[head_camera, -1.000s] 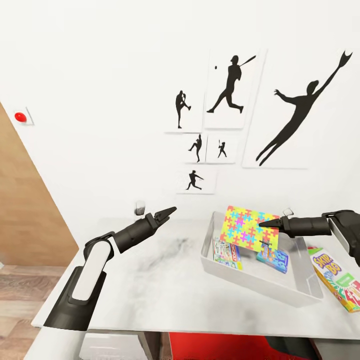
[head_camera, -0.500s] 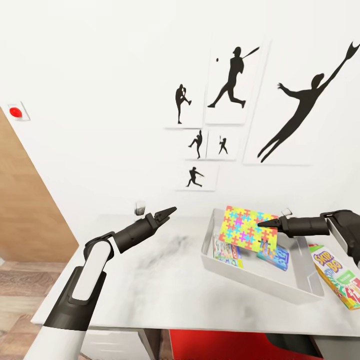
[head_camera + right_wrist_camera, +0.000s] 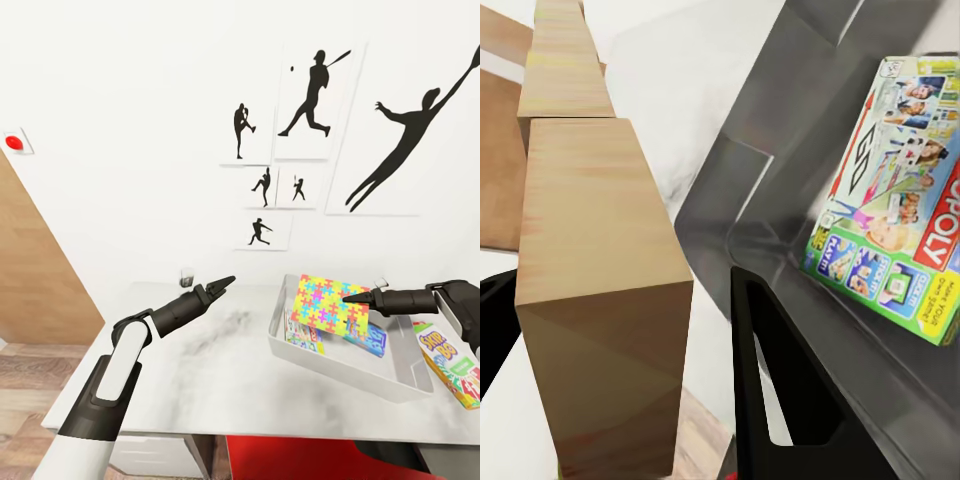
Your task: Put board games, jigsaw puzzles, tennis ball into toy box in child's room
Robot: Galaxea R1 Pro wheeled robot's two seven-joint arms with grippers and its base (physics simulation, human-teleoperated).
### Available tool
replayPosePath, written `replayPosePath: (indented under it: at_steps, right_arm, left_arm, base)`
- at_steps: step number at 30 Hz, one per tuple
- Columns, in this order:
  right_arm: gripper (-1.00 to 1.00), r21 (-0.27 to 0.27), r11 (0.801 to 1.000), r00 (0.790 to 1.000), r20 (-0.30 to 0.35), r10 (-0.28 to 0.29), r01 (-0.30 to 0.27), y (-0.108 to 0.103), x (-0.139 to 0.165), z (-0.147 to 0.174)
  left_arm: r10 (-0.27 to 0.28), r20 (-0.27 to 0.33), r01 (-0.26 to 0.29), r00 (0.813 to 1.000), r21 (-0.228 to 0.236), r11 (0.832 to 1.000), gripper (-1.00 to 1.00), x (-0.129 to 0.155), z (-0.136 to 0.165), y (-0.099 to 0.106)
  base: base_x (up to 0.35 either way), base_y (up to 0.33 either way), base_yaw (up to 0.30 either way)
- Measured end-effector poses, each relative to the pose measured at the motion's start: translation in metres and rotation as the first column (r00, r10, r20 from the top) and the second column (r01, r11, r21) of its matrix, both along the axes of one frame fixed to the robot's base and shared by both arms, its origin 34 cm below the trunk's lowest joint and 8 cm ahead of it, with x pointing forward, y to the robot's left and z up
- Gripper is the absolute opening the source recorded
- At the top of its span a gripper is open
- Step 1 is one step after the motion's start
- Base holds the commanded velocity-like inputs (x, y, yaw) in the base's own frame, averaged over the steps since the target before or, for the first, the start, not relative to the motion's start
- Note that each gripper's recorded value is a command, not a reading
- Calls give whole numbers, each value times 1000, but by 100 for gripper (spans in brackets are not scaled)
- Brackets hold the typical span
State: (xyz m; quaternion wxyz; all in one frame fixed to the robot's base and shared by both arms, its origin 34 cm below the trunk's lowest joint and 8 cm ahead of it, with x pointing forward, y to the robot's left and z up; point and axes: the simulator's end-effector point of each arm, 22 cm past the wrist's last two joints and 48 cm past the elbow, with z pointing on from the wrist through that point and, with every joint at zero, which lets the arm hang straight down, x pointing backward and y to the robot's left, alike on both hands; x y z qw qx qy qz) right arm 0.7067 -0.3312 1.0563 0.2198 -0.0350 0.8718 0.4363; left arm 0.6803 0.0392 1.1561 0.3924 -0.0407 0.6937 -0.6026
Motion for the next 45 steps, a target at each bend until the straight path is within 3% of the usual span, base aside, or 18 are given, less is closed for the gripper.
replayPosePath:
  at_steps: [39, 45]
  right_arm:
    - [-100, 1, 1000, 998, -62, 0, 0, 1, 3, -37]
    - [-100, 8, 1000, 999, -49, 2, -2, 3, 12, -31]
  left_arm:
    - [0, -63, 0, 998, 2, 1000, 100, 9, -36, 0]
    - [0, -72, 0, 997, 2, 1000, 100, 10, -42, 0]
  base:
    - [0, 0, 0]
    - [0, 0, 0]
